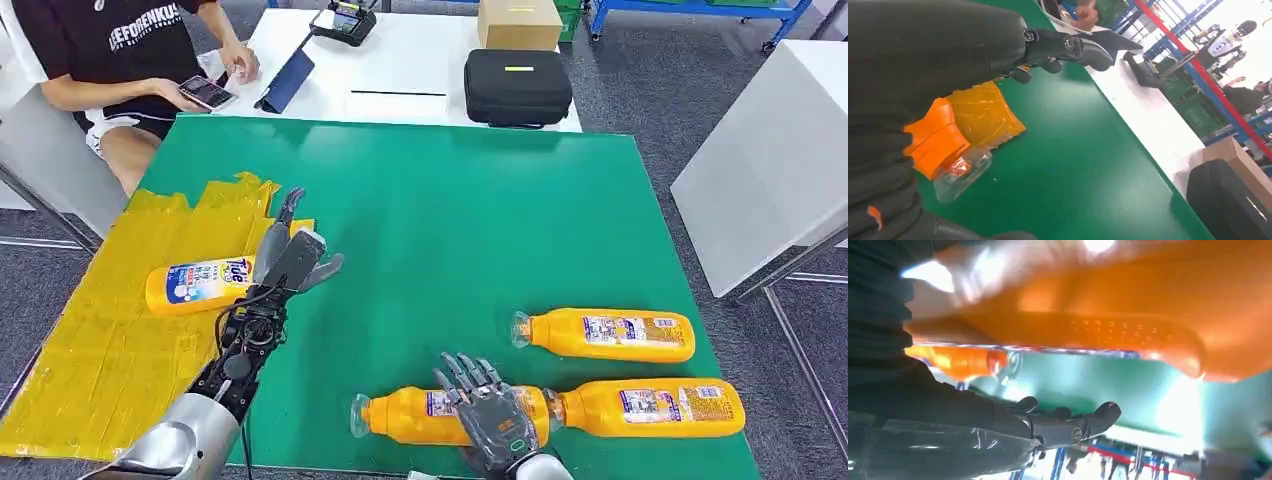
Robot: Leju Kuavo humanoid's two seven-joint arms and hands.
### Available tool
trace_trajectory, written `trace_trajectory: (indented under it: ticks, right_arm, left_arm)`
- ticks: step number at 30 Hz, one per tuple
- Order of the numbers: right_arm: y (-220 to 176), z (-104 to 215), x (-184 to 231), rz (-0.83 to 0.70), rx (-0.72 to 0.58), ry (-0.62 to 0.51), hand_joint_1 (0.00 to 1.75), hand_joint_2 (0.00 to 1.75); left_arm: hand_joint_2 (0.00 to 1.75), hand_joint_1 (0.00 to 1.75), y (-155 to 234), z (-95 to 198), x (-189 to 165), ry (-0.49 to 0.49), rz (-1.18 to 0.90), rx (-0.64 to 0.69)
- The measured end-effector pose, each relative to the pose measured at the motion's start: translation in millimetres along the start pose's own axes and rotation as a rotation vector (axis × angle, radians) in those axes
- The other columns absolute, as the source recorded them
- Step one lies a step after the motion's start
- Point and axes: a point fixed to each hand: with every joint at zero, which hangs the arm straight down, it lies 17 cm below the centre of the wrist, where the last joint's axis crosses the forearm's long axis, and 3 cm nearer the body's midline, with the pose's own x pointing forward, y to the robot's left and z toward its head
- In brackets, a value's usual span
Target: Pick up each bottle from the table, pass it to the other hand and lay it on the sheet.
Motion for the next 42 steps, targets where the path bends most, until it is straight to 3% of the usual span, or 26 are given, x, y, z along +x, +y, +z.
trace_trajectory:
  ticks: [8, 17, 35, 36, 37, 41, 42]
  right_arm:
    - [-6.1, -6.7, -27.8, 0.055, -0.091, 0.049, 0.00, 1.75]
    - [11.4, -9.5, -36.0, 0.062, -0.046, 0.049, 0.00, 1.75]
    - [52.8, -47.2, -42.7, -0.044, 0.135, 0.025, 0.00, 1.75]
    - [54.9, -47.9, -43.2, -0.049, 0.143, 0.024, 0.54, 1.75]
    - [56.0, -49.0, -43.9, -0.052, 0.150, 0.024, 1.31, 1.75]
    - [66.1, -52.7, -46.6, -0.058, 0.189, 0.026, 1.31, 1.75]
    - [66.2, -54.1, -48.6, -0.054, 0.191, 0.028, 1.45, 1.75]
  left_arm:
    - [1.75, 0.00, -4.3, 7.5, -5.1, 0.005, 0.013, 0.002]
    - [1.75, 0.00, -3.6, 13.4, -12.2, 0.017, 0.013, 0.014]
    - [1.75, 0.00, 3.8, 30.3, -33.2, 0.053, 0.029, 0.043]
    - [1.75, 0.00, 3.8, 30.4, -33.2, 0.053, 0.029, 0.043]
    - [1.75, 0.00, 3.7, 30.5, -33.2, 0.053, 0.029, 0.043]
    - [1.75, 0.00, 2.6, 30.6, -33.1, 0.056, 0.030, 0.041]
    - [1.75, 0.00, 2.4, 30.4, -32.7, 0.055, 0.030, 0.042]
